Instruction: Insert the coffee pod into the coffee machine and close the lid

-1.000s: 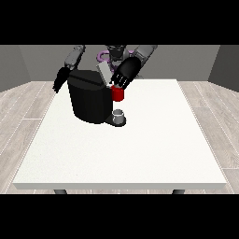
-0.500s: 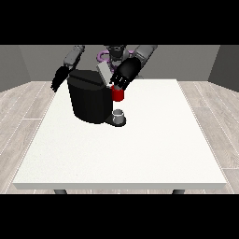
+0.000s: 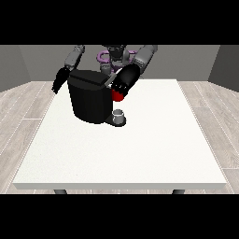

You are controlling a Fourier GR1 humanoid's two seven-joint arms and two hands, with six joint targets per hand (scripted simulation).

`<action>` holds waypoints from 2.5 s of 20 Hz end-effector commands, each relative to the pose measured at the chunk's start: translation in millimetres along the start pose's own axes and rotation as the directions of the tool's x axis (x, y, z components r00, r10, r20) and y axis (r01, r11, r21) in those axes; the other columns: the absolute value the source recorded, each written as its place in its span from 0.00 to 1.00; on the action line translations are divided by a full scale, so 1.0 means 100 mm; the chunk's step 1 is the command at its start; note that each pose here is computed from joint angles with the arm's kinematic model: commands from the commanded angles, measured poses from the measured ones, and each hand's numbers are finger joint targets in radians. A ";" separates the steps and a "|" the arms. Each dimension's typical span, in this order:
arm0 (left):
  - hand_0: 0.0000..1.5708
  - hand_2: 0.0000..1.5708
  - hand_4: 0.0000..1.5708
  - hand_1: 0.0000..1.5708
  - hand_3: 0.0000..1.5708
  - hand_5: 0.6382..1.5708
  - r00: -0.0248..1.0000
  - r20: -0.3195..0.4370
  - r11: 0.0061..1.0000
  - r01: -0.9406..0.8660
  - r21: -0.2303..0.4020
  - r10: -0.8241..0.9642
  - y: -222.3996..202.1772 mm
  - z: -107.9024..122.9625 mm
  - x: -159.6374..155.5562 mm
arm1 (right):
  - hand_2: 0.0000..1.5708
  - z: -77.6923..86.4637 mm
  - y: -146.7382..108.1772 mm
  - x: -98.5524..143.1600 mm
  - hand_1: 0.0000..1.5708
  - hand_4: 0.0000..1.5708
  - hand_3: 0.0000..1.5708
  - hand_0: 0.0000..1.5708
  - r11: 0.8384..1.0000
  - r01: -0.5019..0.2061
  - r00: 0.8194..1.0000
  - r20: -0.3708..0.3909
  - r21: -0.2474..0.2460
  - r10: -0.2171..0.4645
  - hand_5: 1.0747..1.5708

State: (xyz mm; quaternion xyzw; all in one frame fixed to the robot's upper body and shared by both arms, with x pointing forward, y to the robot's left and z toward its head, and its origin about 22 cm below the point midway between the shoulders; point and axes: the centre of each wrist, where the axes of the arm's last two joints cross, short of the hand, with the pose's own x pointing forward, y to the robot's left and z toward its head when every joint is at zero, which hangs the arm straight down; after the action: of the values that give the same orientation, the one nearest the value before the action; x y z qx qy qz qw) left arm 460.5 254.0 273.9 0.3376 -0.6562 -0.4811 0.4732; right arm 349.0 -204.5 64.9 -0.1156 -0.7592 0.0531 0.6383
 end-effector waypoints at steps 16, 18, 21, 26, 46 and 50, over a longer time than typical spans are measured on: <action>0.78 0.75 0.00 0.78 0.56 1.00 0.995 0.091 0.990 0.035 0.133 -0.048 0.09 -0.04 0.12 | 0.00 -0.07 0.03 0.05 0.00 0.12 0.00 0.00 1.000 -0.006 0.999 0.051 -0.005 0.006 1.00; 0.69 0.68 0.00 0.69 0.51 1.00 0.992 0.091 0.988 0.079 0.130 -0.092 0.15 0.02 0.00 | 0.00 0.02 0.16 0.01 0.00 0.10 0.00 0.00 1.000 -0.026 0.999 0.020 -0.011 0.027 1.00; 0.59 0.62 0.00 0.59 0.44 1.00 0.989 0.107 0.982 0.079 0.169 -0.098 0.65 0.13 0.00 | 0.00 -0.15 -0.11 0.08 0.00 0.11 0.00 0.00 1.000 -0.008 0.997 0.072 -0.020 0.009 1.00; 0.00 0.43 0.00 0.00 0.34 1.00 0.991 0.011 0.979 0.127 0.160 -0.131 0.38 0.07 -0.09 | 0.00 0.00 0.21 0.16 0.00 0.10 0.00 0.00 0.998 -0.053 0.997 0.052 0.035 0.051 1.00; 0.00 0.05 0.00 0.00 0.00 1.00 0.998 0.011 0.990 -0.052 -0.133 0.054 -1.15 0.10 -0.19 | 0.00 0.63 -0.05 -0.83 0.00 0.00 0.00 0.00 1.000 -0.008 0.970 -0.241 -0.009 0.005 1.00; 0.00 0.10 0.00 0.00 0.00 1.00 0.899 0.059 0.900 -0.431 -0.066 0.435 -1.37 0.11 -0.15 | 0.00 0.70 -0.15 -0.93 0.00 0.00 0.00 0.00 0.999 -0.012 0.965 -0.262 -0.052 -0.002 1.00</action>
State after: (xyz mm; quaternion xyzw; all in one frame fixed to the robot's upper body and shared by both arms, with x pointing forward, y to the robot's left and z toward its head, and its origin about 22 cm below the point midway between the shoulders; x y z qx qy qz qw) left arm 458.2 238.4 169.6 0.2477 -0.6735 -0.4711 0.5130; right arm 307.7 -232.2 -17.1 -0.1334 -0.6817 0.0295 0.7188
